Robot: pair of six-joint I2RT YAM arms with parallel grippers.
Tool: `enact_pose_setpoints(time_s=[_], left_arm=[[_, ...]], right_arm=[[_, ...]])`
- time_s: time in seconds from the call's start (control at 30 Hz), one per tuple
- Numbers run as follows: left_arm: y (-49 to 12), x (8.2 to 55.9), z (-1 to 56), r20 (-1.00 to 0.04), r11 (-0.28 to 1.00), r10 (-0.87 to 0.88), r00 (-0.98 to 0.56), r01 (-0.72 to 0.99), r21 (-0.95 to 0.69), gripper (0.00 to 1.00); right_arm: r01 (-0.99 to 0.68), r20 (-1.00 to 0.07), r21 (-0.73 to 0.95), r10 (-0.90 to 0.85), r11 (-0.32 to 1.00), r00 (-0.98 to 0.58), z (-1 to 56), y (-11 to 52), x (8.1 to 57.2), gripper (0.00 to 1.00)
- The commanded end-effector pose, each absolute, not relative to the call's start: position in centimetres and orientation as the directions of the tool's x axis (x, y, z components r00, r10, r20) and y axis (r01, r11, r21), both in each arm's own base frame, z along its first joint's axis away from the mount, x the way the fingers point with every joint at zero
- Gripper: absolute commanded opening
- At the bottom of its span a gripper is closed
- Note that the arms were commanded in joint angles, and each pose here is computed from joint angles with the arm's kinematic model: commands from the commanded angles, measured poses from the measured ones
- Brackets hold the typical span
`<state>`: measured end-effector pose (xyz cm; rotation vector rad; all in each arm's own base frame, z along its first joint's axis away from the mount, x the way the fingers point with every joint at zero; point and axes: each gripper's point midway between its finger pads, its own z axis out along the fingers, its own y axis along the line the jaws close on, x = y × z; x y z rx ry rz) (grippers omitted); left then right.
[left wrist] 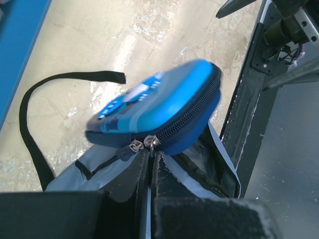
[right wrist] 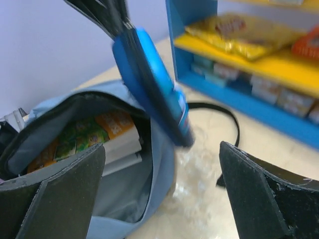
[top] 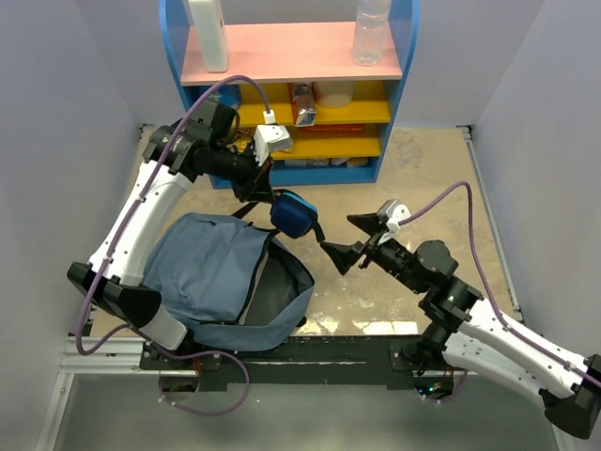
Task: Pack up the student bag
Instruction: Pick up the stationery from the center of the board.
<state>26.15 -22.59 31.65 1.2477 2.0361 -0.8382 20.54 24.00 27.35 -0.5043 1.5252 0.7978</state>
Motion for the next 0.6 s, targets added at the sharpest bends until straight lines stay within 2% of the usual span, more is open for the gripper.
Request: enact_pose_setpoints(time_s=[0.0, 0.13, 0.23, 0.57], left_arm=[[-24.3, 26.2, 34.2, -0.799, 0.348, 0.494, -0.343, 0.920, -0.179, 0.00], [-24.9, 25.9, 34.1, -0.794, 0.334, 0.513, -0.325, 0.928, -0.165, 0.00], [-25.1, 25.7, 34.1, -0.791, 0.321, 0.523, -0.319, 0.933, -0.164, 0.00], [-25.6, 24.4, 33.8, -0.780, 0.254, 0.553, -0.293, 0.951, -0.177, 0.00]], right_arm=[[-0.808, -0.990, -0.006, 0.109, 0.590, 0.088, 31.0, 25.5, 20.1, 0.99], [-0.818, -0.976, -0.148, 0.051, 0.555, 0.212, 32.7, 27.0, 20.4, 0.99], [-0.820, -0.973, -0.198, -0.004, 0.538, 0.232, 32.6, 28.2, 21.1, 0.99], [-0.745, -0.956, -0.249, -0.032, 0.619, 0.292, 33.0, 28.7, 23.5, 0.99]])
